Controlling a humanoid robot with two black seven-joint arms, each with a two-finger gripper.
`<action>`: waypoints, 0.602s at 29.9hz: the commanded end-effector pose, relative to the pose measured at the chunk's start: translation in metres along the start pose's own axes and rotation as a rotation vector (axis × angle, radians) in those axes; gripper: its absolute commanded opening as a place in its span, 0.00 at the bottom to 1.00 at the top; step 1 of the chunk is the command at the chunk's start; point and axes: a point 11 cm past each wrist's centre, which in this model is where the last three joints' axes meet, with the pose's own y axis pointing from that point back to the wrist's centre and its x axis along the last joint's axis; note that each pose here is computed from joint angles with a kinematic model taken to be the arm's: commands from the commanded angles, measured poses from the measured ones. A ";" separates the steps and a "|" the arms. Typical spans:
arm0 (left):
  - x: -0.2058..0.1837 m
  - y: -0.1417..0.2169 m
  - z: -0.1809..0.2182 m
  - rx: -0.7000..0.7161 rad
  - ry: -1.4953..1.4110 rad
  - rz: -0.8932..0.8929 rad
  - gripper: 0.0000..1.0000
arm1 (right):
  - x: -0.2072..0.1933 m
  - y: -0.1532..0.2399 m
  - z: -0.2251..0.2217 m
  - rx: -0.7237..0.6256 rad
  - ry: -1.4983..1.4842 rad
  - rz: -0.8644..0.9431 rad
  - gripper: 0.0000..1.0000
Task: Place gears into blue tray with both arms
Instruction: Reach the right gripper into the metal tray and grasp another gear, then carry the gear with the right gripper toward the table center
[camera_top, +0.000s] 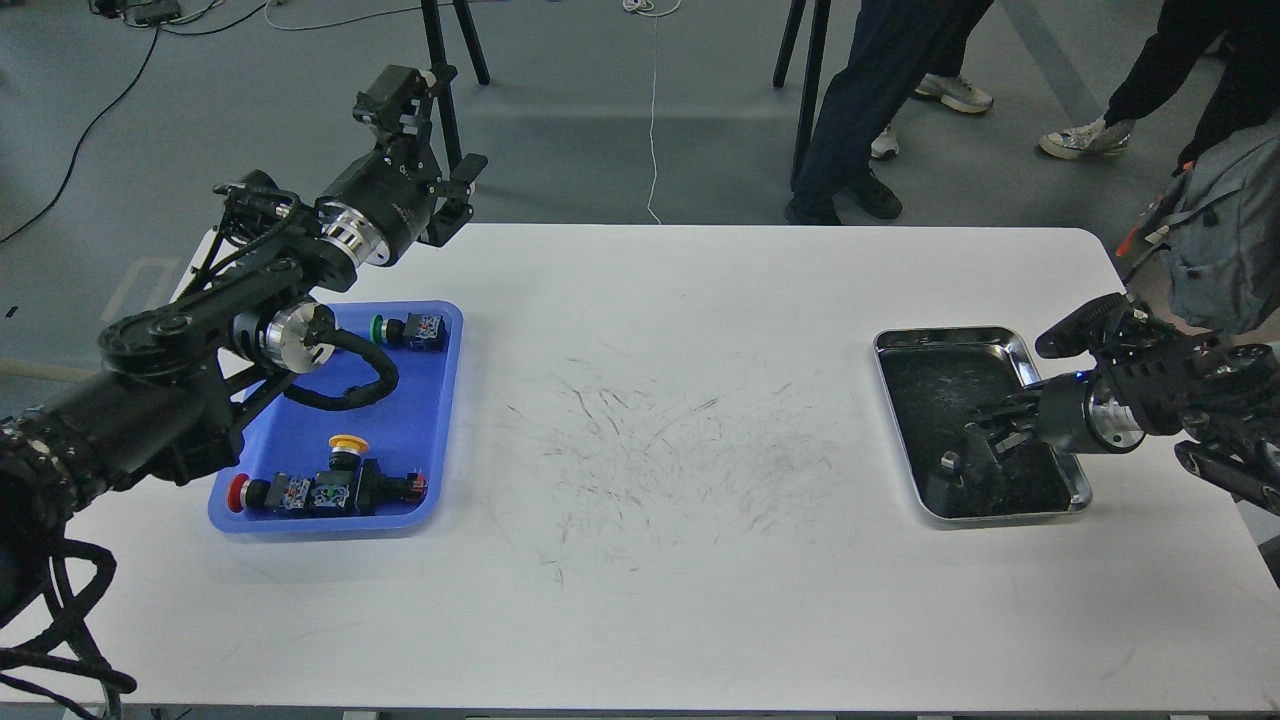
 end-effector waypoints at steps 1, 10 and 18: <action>0.000 0.000 0.000 0.000 0.000 0.001 1.00 | -0.001 0.002 0.006 -0.017 0.005 -0.003 0.14; 0.001 0.000 0.000 0.000 -0.002 0.002 1.00 | 0.012 0.005 0.008 -0.024 0.015 0.030 0.01; 0.002 0.001 0.001 -0.001 -0.003 0.005 1.00 | 0.068 0.004 -0.013 0.035 0.030 0.252 0.01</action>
